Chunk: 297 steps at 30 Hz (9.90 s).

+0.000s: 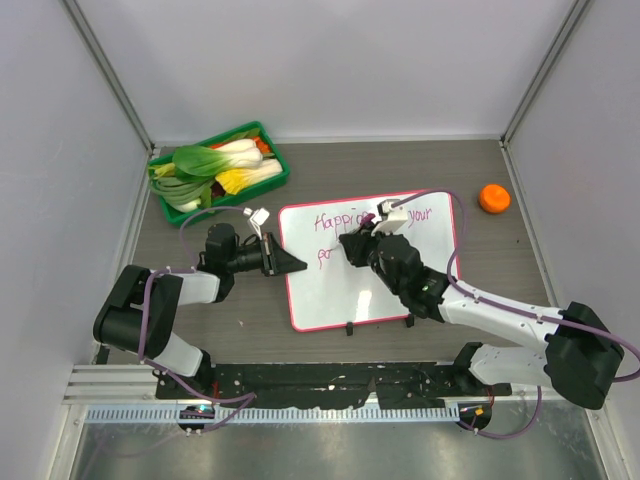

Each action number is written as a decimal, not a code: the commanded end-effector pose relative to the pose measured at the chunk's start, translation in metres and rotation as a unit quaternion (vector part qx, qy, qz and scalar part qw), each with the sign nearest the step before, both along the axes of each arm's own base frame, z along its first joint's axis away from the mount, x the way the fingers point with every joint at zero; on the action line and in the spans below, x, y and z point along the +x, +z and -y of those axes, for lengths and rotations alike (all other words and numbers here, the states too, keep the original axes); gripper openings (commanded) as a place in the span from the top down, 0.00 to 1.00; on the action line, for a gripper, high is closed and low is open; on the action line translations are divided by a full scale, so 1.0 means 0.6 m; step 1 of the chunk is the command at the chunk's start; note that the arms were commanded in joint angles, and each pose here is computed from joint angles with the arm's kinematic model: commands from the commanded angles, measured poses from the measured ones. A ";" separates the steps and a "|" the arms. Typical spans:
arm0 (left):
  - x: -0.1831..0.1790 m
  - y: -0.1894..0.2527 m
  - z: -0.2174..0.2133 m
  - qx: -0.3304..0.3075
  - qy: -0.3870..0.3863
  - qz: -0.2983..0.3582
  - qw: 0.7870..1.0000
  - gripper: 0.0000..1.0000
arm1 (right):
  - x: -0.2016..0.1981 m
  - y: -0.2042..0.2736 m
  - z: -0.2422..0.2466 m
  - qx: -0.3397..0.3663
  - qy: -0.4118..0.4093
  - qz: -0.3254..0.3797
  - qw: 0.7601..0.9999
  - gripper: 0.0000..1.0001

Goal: Write a sentence on the whiteboard

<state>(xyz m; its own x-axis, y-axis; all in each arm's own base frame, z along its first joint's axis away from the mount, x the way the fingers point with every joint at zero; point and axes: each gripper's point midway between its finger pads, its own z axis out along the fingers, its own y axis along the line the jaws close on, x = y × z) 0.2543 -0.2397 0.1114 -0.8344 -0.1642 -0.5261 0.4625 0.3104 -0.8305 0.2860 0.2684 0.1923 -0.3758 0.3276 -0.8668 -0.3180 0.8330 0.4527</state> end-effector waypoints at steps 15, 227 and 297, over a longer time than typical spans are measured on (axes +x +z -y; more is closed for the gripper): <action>0.007 -0.066 -0.015 0.069 0.038 -0.008 0.997 1.00 | -0.007 -0.030 0.006 -0.019 0.007 -0.022 1.000 0.99; 0.007 -0.067 -0.015 0.072 0.038 -0.007 0.997 1.00 | 0.013 0.026 0.053 -0.002 -0.012 0.003 1.000 0.99; 0.008 -0.068 -0.016 0.074 0.040 -0.007 0.996 1.00 | 0.014 0.020 0.076 -0.009 -0.040 0.002 0.999 0.99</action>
